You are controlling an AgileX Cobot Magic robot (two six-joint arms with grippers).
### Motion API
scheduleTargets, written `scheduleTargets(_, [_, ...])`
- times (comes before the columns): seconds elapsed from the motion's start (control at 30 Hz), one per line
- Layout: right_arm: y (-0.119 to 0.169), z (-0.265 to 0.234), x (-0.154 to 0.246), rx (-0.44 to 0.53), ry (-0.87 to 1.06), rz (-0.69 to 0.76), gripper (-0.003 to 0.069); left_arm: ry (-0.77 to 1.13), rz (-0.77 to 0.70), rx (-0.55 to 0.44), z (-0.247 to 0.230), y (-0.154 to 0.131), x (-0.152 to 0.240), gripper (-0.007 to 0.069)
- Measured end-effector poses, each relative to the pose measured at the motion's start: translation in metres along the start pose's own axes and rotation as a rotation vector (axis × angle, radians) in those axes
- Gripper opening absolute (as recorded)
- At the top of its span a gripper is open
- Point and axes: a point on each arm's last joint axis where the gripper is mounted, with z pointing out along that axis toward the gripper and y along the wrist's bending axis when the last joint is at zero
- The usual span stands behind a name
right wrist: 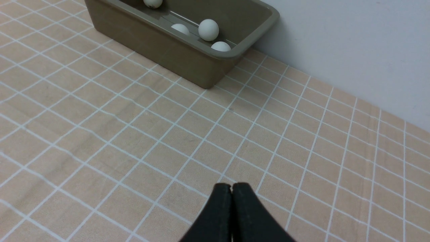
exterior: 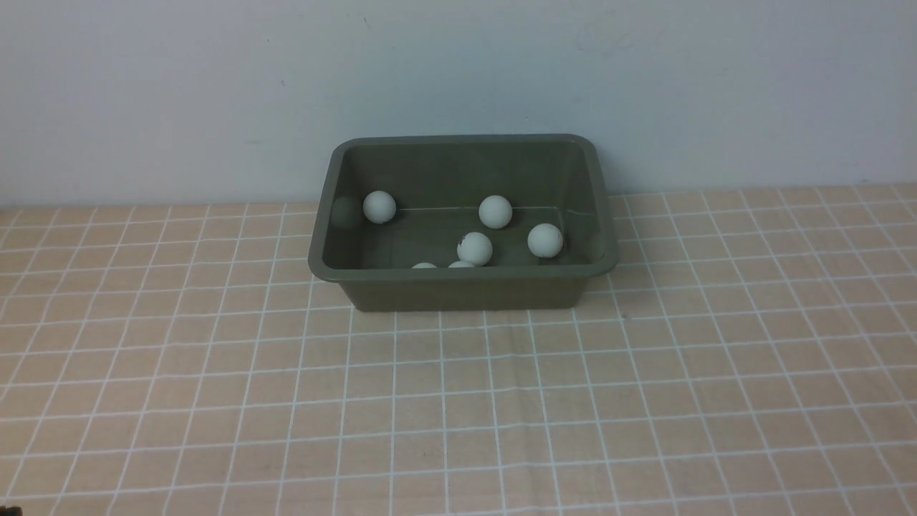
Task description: Put the table tennis balls into the box on the light coffee tablecloth.
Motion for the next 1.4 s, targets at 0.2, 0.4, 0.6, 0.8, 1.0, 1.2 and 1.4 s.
scheduleTargets(0.2, [0.0, 0.0, 0.0, 0.0, 0.0, 0.0, -0.0016, 0.022, -0.013, 0.008, 0.002, -0.001, 0.006, -0.0069])
scheduleTargets(0.4, [0.0, 0.0, 0.0, 0.0, 0.0, 0.0, -0.0016, 0.022, -0.015, 0.009, 0.002, -0.001, 0.006, -0.0069])
scheduleTargets(0.6, [0.0, 0.0, 0.0, 0.0, 0.0, 0.0, -0.0016, 0.021, -0.016, 0.009, 0.002, -0.001, 0.006, -0.0069])
scheduleTargets(0.8, [0.0, 0.0, 0.0, 0.0, 0.0, 0.0, -0.0016, 0.02, -0.016, 0.009, 0.002, -0.001, 0.006, -0.0069])
scheduleTargets(1.0, [0.0, 0.0, 0.0, 0.0, 0.0, 0.0, -0.0016, 0.02, -0.017, 0.009, 0.002, -0.001, 0.006, -0.0069])
scheduleTargets(1.2, [-0.006, -0.005, -0.003, 0.142, -0.11, 0.05, -0.0016, 0.02, -0.017, 0.009, 0.002, -0.001, 0.006, -0.0069])
scheduleTargets(1.4, [-0.008, -0.007, 0.008, 0.3, -0.345, 0.144, -0.0016, 0.019, -0.017, 0.009, 0.002, -0.001, 0.006, -0.0069])
